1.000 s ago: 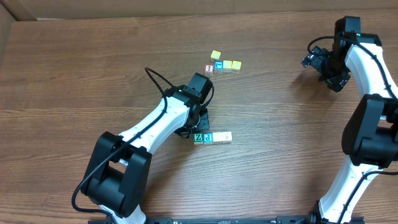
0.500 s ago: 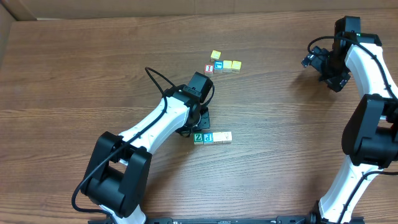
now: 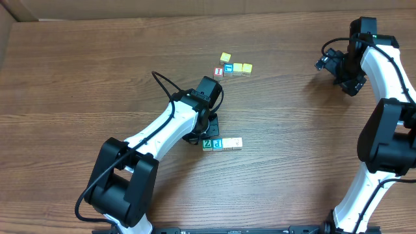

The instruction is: Flip 5 blocks

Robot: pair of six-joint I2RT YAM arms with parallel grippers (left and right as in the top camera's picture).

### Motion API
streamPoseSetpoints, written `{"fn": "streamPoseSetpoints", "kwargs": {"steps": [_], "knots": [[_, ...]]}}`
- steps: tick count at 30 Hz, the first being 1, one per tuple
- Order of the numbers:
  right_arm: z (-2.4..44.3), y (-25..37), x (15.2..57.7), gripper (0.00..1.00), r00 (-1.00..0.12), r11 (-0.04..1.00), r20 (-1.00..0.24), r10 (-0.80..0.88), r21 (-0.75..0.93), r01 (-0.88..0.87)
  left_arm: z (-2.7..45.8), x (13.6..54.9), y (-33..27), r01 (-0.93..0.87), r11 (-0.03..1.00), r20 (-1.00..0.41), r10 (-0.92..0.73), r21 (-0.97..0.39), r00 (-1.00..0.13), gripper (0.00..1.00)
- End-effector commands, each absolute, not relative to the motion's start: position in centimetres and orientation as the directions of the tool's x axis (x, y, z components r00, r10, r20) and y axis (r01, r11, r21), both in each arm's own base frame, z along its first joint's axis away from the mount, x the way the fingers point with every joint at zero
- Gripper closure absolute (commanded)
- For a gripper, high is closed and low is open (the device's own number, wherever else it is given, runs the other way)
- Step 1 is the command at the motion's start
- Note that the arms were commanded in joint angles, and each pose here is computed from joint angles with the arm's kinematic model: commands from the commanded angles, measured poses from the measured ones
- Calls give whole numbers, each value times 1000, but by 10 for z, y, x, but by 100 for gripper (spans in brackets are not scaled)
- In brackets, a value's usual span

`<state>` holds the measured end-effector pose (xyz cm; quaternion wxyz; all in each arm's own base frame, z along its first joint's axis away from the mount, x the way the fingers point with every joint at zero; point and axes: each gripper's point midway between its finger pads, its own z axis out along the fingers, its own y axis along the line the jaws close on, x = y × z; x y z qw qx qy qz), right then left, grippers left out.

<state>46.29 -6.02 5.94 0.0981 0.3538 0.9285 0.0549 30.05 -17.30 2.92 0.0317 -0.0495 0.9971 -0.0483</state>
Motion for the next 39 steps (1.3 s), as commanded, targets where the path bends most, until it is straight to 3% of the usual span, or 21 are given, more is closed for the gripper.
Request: {"fn": "streamPoseSetpoints", "kwargs": {"steps": [1, 16, 26, 31, 39], "knots": [[78, -61, 470, 0, -725, 748, -186, 663, 198, 633, 29, 294, -178, -97, 988, -37, -102, -118, -994, 96], [78, -61, 470, 0, -725, 748, -186, 663, 198, 633, 28, 289, -175, -99, 989, -16, -102, -106, -995, 96], [78, -61, 470, 0, -725, 748, -186, 663, 198, 633, 42, 324, -156, -133, 990, -150, -139, -50, -979, 96], [78, -61, 470, 0, -725, 748, -186, 663, 198, 633, 59, 326, -137, -188, 981, -118, -192, -41, -974, 96], [78, -61, 470, 0, -725, 748, -186, 663, 198, 633, 39, 290, -129, -173, 985, -5, -173, 26, -985, 96]]}}
